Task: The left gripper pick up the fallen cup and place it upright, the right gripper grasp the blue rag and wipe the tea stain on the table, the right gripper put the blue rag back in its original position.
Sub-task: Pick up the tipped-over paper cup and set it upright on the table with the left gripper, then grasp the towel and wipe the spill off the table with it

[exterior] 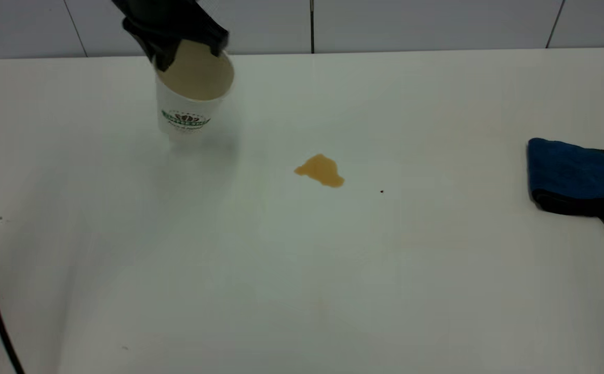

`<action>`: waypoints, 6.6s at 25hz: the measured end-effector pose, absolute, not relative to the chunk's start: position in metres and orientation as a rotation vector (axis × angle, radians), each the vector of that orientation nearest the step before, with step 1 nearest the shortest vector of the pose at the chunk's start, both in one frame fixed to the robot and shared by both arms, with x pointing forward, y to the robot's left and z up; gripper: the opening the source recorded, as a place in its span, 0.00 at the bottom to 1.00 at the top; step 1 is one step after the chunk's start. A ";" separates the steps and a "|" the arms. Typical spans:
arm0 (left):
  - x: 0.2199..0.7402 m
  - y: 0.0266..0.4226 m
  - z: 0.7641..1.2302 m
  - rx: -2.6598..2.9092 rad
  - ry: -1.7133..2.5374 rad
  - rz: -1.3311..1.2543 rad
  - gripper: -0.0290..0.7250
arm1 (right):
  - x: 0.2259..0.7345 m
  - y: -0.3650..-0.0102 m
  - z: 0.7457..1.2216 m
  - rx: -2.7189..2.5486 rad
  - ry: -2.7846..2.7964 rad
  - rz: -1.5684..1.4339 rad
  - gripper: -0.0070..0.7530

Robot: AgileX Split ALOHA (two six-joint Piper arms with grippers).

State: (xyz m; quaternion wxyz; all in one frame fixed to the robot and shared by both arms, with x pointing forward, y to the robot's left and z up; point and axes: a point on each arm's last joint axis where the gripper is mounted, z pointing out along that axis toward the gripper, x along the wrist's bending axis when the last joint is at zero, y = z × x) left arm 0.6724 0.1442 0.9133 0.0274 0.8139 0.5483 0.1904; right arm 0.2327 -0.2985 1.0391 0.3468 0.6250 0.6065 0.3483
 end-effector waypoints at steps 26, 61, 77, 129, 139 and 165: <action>0.692 0.183 0.873 2.381 1.515 0.086 0.06 | 0.233 -0.299 1.039 1.621 1.573 0.903 0.69; 0.560 0.210 1.160 2.254 1.371 0.257 0.73 | 0.233 -0.299 1.039 1.621 1.573 0.903 0.69; 0.364 0.264 1.085 2.311 1.634 0.196 0.73 | 0.233 -0.299 1.039 1.621 1.573 0.903 0.69; 0.224 0.306 1.032 1.738 1.643 0.832 0.73 | 0.476 -0.281 1.011 1.585 2.108 0.820 0.87; 0.224 0.306 1.032 1.739 1.644 0.832 0.73 | 0.577 -0.296 0.914 1.674 2.225 0.585 0.81; 0.224 0.306 1.032 1.739 1.644 0.831 0.73 | 0.636 -0.362 0.765 1.907 1.979 0.362 0.74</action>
